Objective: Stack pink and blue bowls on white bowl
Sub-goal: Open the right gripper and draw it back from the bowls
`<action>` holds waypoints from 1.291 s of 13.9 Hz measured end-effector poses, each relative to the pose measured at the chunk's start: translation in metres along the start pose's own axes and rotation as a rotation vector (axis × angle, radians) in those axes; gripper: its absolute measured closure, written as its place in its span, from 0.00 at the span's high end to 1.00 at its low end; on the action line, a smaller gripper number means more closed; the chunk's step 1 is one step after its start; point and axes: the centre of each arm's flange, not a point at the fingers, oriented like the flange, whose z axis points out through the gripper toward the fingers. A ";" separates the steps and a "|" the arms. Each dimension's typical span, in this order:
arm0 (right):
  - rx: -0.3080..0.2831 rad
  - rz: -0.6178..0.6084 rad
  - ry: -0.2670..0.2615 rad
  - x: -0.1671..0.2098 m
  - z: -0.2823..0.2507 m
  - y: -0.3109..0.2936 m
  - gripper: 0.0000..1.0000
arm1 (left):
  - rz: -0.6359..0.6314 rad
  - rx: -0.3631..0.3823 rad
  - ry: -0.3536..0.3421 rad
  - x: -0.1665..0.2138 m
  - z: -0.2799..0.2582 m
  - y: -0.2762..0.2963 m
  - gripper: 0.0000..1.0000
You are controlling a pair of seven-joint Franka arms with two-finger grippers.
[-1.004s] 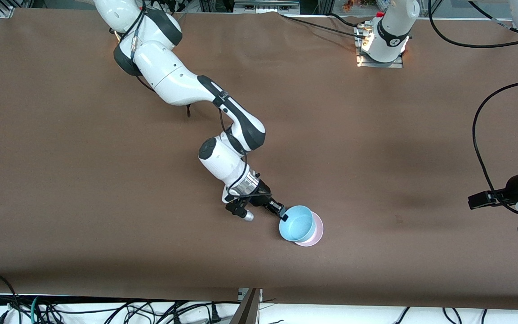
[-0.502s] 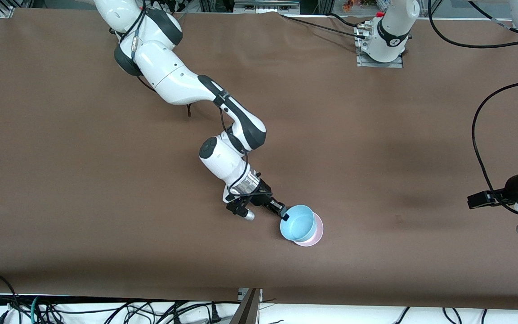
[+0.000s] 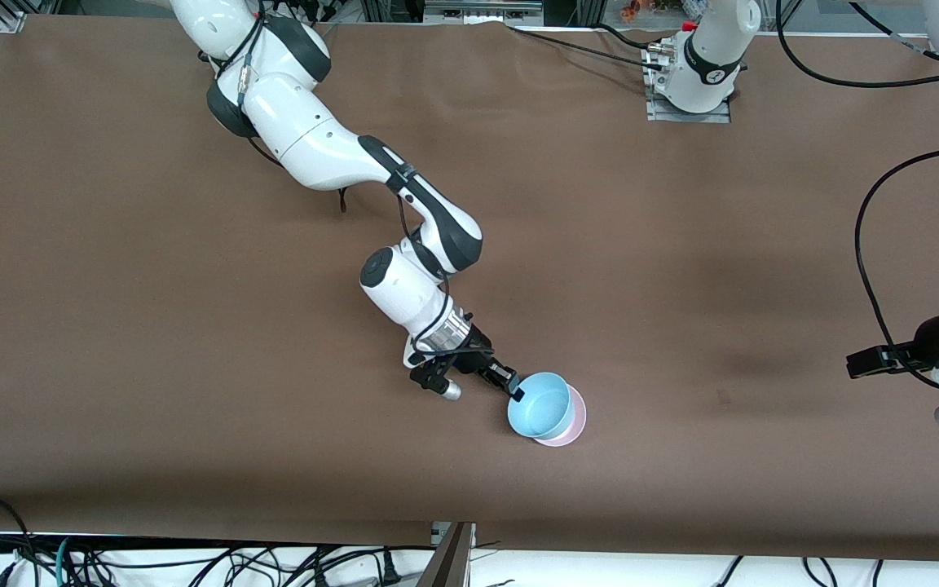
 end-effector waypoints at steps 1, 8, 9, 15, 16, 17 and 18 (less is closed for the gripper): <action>0.001 0.000 0.000 0.000 0.000 0.000 0.03 | 0.000 0.000 0.000 0.000 0.000 0.000 1.00; 0.005 -0.002 0.003 0.001 -0.001 -0.002 0.48 | 0.000 0.000 -0.001 0.000 0.000 0.000 1.00; 0.010 -0.002 0.005 0.002 -0.003 -0.004 0.48 | 0.000 0.000 -0.001 0.000 0.000 0.000 1.00; -0.005 -0.072 -0.039 0.038 -0.075 -0.092 0.50 | -0.001 0.000 0.001 0.000 -0.001 0.000 1.00; -0.042 -0.100 -0.065 0.052 -0.098 -0.108 0.50 | -0.002 0.001 0.000 0.000 0.000 -0.002 1.00; -0.084 -0.133 -0.088 0.068 -0.124 -0.120 0.55 | -0.006 0.002 -0.001 0.000 0.000 -0.004 1.00; -0.129 -0.173 -0.111 0.084 -0.151 -0.127 0.55 | -0.009 0.002 0.001 0.000 0.001 -0.006 1.00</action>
